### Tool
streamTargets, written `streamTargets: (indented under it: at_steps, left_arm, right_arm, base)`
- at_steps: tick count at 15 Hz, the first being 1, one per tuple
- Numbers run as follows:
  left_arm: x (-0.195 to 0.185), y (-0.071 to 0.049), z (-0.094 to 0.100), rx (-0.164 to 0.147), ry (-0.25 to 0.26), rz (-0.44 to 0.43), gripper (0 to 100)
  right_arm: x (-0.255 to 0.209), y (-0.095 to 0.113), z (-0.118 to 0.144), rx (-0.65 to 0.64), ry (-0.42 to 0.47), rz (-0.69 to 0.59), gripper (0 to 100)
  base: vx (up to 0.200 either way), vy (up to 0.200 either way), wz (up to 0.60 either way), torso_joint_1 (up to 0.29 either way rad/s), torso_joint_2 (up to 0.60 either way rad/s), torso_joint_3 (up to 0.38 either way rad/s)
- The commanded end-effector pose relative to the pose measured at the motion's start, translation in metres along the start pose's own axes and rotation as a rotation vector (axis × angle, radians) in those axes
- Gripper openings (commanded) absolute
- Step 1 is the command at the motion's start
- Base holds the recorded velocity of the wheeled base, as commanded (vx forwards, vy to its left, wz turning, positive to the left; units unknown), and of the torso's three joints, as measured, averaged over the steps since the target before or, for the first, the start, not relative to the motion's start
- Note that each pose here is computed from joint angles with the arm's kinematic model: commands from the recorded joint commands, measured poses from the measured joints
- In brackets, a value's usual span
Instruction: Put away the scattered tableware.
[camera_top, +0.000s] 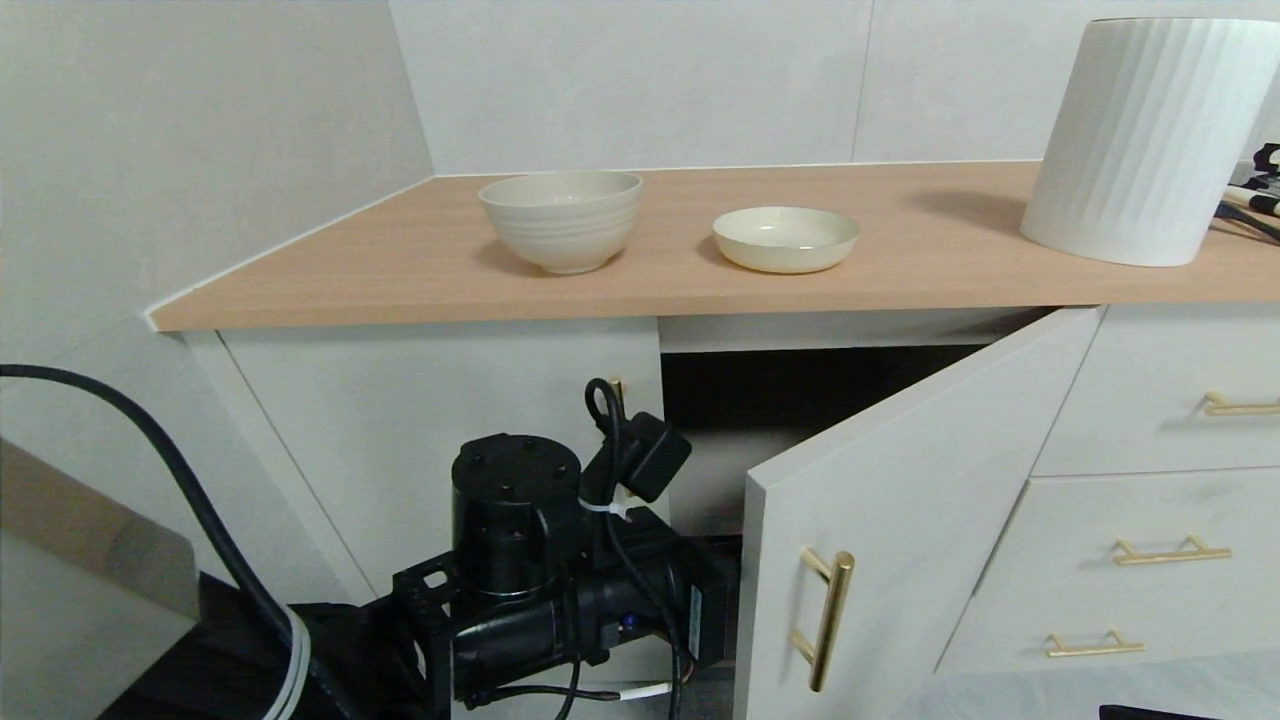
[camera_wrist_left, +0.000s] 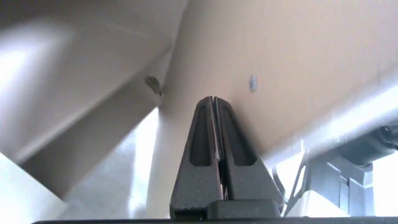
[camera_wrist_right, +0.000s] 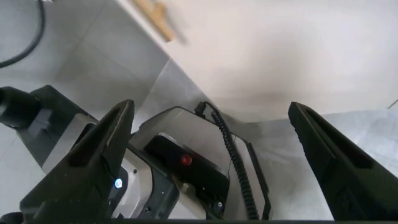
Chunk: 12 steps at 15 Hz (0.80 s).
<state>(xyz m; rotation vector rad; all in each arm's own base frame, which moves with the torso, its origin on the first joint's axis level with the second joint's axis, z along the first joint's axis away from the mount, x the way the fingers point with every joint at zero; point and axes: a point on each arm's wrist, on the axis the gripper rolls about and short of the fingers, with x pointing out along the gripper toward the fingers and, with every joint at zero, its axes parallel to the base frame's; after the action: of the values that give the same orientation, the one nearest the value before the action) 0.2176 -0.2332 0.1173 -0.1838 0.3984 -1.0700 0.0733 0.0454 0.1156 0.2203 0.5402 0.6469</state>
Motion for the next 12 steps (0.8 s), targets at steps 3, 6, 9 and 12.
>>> streamTargets:
  at_steps: [3, 6, 9, 12]
  left_arm:
    - [0.013, 0.002, -0.004, -0.001, 0.012, -0.006, 0]
    - [0.013, 0.0, -0.001, 0.003, 0.002, -0.008, 0]
    - [0.014, 0.001, 0.0, 0.003, -0.003, -0.007, 0]
    - [0.018, 0.001, 0.002, -0.023, -0.007, -0.008, 0]
  right_arm:
    - [-0.012, 0.0, -0.008, -0.006, -0.037, 0.007, 100]
    - [-0.034, -0.001, -0.027, 0.043, -0.045, -0.009, 100]
    - [-0.046, -0.001, -0.041, 0.045, -0.04, 0.002, 100]
    - [-0.046, -0.001, -0.043, 0.044, -0.028, 0.03, 100]
  base:
    - [0.0, 0.0, 0.0, 0.0, 0.0, 0.0]
    - [0.0, 0.0, 0.0, 0.0, 0.0, 0.0]
    - [0.0, 0.0, 0.0, 0.0, 0.0, 0.0]
    - [-0.2, 0.0, 0.0, 0.007, 0.0, 0.002]
